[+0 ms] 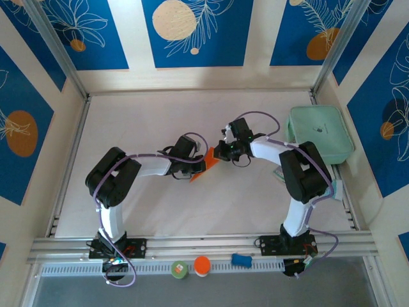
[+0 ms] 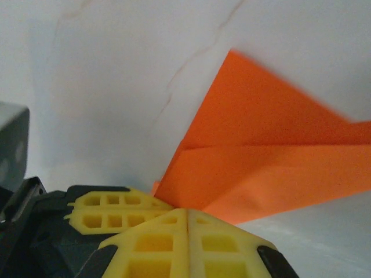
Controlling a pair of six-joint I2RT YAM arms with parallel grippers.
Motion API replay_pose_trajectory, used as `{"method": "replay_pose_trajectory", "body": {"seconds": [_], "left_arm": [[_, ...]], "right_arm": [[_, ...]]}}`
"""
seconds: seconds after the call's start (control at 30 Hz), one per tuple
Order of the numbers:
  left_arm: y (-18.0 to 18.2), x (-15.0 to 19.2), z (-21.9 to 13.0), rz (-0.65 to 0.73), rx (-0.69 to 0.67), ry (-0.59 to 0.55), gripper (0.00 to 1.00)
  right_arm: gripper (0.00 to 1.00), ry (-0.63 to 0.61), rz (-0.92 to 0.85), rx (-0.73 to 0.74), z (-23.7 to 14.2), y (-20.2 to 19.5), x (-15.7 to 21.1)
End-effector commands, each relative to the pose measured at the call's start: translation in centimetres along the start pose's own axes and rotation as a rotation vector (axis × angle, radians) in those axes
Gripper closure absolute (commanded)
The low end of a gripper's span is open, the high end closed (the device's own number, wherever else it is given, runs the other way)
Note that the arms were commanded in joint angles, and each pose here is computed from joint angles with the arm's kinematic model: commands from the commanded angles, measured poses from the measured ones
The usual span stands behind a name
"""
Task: Fold a paper plane with a square sheet of paper (pick it up from the middle)
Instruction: Fold the wing for the fifth time at the center of the table.
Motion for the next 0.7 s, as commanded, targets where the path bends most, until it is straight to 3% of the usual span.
{"method": "replay_pose_trajectory", "body": {"seconds": [0.0, 0.33, 0.67], "left_arm": [[3.6, 2.1, 0.8, -0.034, -0.133, 0.096, 1.00], [4.8, 2.9, 0.7, -0.051, -0.176, 0.112, 1.00], [6.1, 4.1, 0.7, -0.079, -0.195, 0.138, 1.00]], "right_arm": [[0.97, 0.043, 0.036, -0.019, 1.5, -0.1, 0.6], [1.00, 0.058, 0.100, 0.028, 3.1, -3.1, 0.2], [1.00, -0.070, 0.261, 0.075, -0.8, -10.3, -1.9]]}}
Point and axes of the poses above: each hand's point on the last joint's axis, 136 mm out from that joint toward the fingers, its own z axis out along the fingers, its own y axis along the line the jaws close on, x = y × z, the point moved 5 cm from there along -z, back along the fingers, and after that the axes turned 10 degrees about -z, right-handed, at the moved point
